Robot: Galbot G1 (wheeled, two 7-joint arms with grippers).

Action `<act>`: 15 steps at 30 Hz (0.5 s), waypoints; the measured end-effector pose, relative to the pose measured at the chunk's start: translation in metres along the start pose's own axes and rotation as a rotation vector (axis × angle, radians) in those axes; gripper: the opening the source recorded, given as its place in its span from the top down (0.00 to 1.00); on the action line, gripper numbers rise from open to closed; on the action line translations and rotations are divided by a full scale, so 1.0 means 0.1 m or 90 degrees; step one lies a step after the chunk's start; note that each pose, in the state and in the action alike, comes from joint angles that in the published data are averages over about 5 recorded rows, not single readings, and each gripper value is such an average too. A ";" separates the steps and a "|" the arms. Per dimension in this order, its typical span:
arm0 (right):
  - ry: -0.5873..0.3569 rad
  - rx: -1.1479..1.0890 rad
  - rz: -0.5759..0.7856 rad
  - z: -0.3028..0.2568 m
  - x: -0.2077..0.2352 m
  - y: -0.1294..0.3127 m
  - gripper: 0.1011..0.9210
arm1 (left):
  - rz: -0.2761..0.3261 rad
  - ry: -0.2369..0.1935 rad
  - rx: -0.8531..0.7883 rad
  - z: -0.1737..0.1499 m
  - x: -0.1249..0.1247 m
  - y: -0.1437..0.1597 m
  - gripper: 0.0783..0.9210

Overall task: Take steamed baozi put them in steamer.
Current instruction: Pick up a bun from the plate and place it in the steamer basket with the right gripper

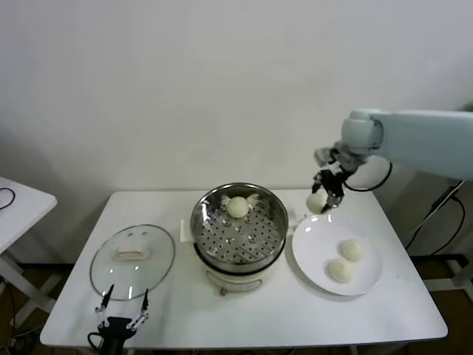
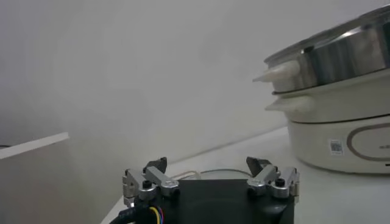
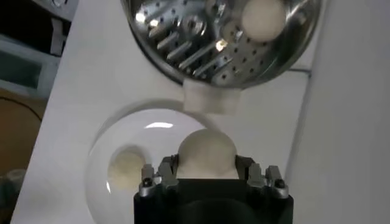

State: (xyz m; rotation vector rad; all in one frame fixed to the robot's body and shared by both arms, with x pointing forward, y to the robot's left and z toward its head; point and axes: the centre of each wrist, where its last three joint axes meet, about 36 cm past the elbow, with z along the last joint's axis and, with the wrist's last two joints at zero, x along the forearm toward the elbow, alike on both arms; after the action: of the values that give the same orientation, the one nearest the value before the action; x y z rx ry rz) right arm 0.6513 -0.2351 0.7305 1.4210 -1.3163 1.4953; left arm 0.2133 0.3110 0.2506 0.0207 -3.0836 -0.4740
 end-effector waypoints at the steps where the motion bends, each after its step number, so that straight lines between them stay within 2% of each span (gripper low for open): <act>1: -0.006 0.004 0.003 -0.10 0.06 -0.01 0.36 | 0.000 -0.001 0.000 0.00 0.00 0.00 0.12; 8: -0.030 0.035 0.026 -0.85 0.19 -0.08 0.35 | -0.001 -0.005 -0.001 -0.01 -0.02 0.01 0.12; 15: -0.023 0.064 0.030 -1.54 -0.16 -0.16 0.35 | -0.006 -0.004 -0.001 0.01 -0.03 0.03 0.12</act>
State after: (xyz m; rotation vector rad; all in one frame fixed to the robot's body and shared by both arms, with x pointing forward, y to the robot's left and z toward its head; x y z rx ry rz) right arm 0.6254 -0.0818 0.7350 1.4961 -1.3221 1.5930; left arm 0.2167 0.3143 0.2504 0.0326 -3.0910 -0.4775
